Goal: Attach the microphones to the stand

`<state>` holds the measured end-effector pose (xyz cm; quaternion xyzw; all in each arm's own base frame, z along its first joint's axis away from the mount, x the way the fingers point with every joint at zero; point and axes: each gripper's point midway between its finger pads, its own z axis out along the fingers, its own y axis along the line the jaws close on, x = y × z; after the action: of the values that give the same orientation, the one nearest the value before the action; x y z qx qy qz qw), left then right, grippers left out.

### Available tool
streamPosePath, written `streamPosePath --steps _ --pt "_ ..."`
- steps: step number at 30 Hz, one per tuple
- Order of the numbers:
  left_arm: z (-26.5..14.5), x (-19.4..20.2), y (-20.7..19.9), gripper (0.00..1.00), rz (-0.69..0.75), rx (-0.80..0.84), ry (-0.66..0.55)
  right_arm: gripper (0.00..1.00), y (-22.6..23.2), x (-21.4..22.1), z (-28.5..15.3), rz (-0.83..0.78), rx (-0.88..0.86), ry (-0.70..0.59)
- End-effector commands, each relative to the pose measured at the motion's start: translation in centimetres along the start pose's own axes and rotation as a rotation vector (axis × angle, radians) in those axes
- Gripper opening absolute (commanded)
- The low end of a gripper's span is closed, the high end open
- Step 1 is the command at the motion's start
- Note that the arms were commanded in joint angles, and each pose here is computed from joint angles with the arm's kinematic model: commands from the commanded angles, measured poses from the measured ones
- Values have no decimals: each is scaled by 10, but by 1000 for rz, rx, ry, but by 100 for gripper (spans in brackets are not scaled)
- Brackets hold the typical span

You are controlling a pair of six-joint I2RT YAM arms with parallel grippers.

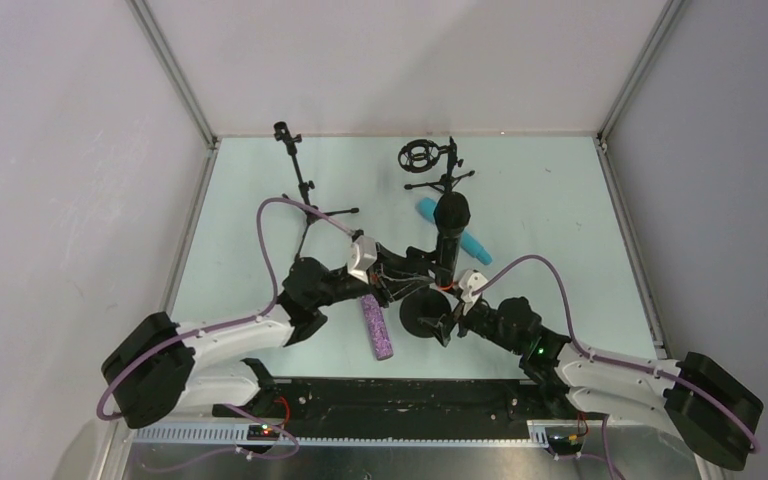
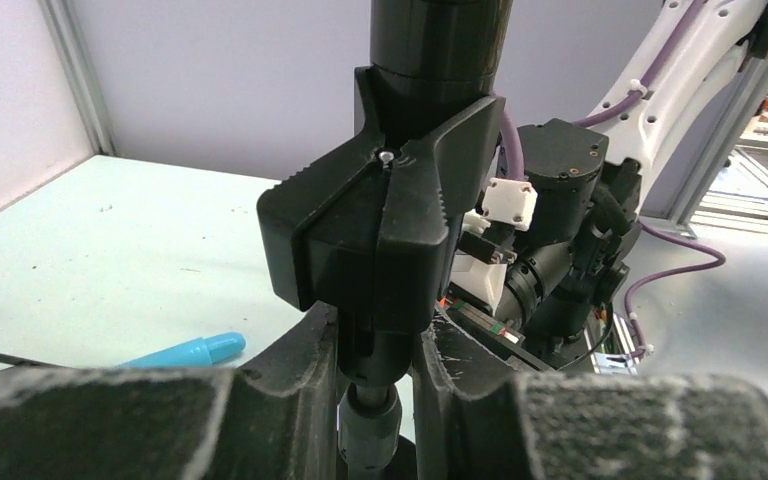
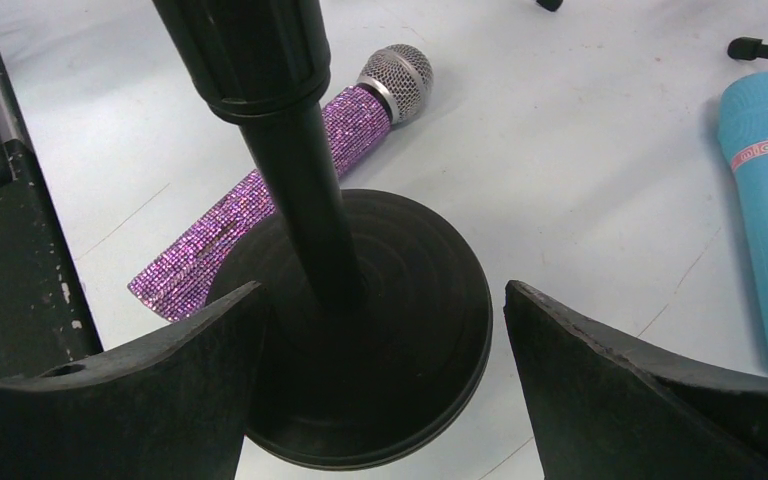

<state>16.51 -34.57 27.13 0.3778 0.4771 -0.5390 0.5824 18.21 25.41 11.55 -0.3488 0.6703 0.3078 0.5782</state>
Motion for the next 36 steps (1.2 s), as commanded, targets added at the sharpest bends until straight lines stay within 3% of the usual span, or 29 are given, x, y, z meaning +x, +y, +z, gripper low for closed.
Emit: streamPosePath --steps 1,14,36 --pt "8 -107 -19 0 153 34 -286 91 -14 7 4 -30 79 51" --pt "-2 -133 -21 0 241 -4 -334 91 -17 25 7 -45 114 122" --pt "-5 -163 -11 0 345 -99 -303 92 -25 57 7 -43 193 232"
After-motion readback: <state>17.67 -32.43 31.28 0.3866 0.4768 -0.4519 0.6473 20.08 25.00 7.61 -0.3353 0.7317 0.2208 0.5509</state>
